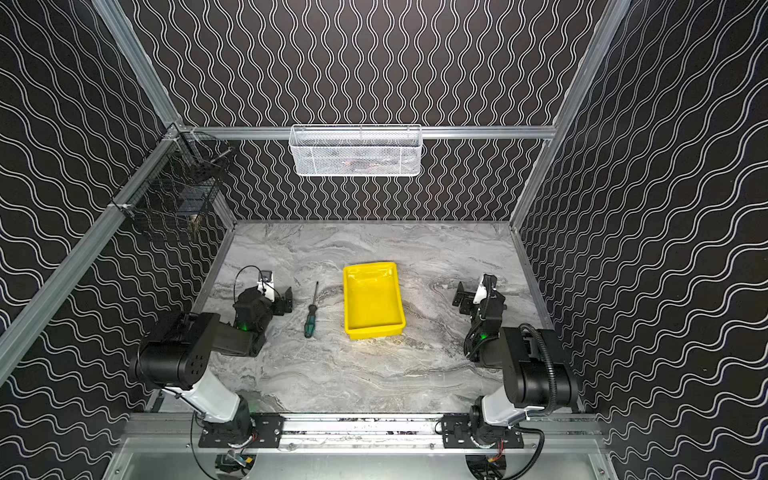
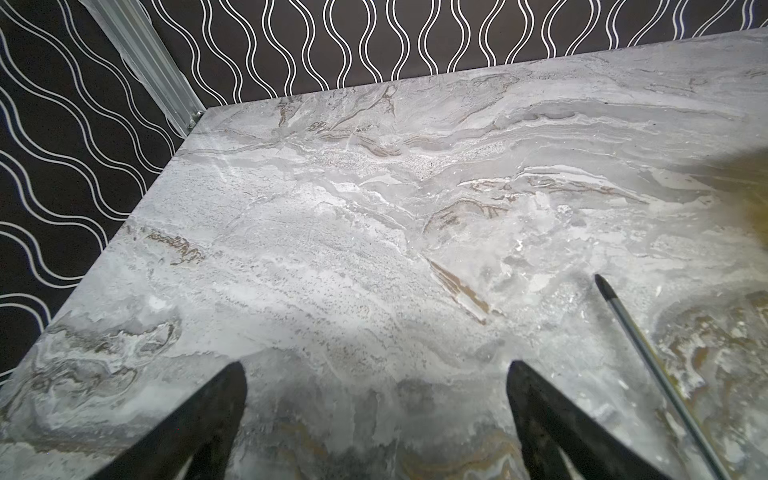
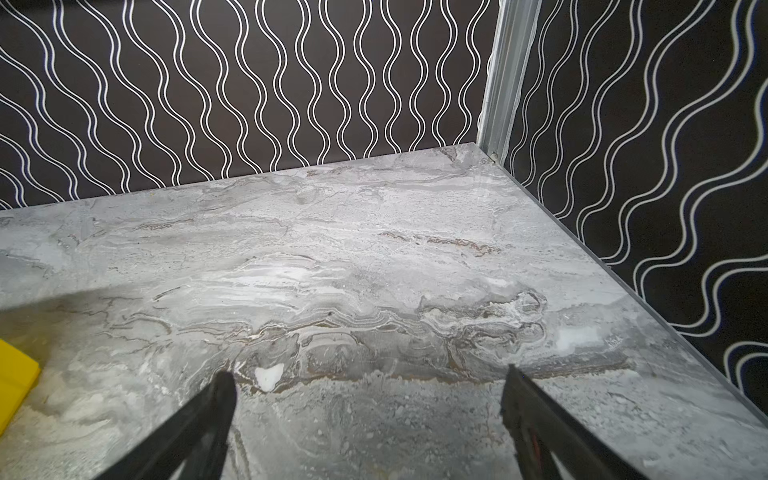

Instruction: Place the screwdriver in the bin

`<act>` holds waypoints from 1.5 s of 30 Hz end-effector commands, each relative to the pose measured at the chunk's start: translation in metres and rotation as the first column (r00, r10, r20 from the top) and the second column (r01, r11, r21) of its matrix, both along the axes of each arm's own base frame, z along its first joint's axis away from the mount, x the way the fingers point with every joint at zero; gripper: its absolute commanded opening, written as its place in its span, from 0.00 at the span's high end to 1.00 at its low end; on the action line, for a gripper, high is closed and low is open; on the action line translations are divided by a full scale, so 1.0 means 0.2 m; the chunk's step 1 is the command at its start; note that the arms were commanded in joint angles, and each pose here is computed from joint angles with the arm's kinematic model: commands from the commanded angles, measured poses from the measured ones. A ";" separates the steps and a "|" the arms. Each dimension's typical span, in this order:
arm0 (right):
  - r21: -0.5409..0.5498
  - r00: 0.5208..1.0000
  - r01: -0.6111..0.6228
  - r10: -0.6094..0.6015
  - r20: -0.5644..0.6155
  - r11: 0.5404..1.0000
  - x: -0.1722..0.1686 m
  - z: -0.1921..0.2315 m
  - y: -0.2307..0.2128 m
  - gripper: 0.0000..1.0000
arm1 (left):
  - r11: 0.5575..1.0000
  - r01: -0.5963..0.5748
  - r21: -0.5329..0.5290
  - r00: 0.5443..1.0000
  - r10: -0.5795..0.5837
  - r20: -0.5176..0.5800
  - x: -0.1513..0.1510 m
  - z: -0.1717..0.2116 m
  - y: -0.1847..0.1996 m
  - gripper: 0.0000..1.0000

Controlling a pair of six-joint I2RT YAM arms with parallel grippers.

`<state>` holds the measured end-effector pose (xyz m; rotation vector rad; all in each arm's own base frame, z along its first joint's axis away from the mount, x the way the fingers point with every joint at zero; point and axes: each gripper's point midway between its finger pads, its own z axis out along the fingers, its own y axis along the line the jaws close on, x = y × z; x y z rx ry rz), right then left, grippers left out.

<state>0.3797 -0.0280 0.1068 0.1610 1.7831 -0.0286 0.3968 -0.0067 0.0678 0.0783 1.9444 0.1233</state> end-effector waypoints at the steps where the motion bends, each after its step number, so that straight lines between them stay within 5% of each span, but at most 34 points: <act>1: -0.008 0.999 0.006 -0.006 0.044 1.000 0.01 0.05 -0.01 0.01 | 1.000 0.001 0.000 1.000 -0.001 0.030 0.02 0.04 0.00 0.01; 24: -0.007 0.999 0.005 -0.005 0.044 1.000 0.01 0.05 -0.01 0.00 | 1.000 -0.001 0.001 0.999 0.001 0.033 0.01 0.04 0.00 0.01; 33: 0.003 0.996 0.055 -0.055 0.064 0.998 -0.01 0.12 -0.04 0.00 | 0.989 -0.148 0.026 0.988 0.147 0.046 -0.04 0.23 0.08 0.01; 38: 0.072 0.999 0.019 -0.016 -0.042 0.997 0.01 0.23 0.00 0.00 | 0.951 -0.288 -0.111 0.957 0.283 -0.065 -0.10 0.44 0.12 0.01; 45: 0.180 0.987 -0.111 0.129 -0.093 0.977 0.01 0.52 0.14 0.00 | 0.916 -0.306 -0.259 0.941 0.251 -0.226 -0.19 0.71 0.03 0.01</act>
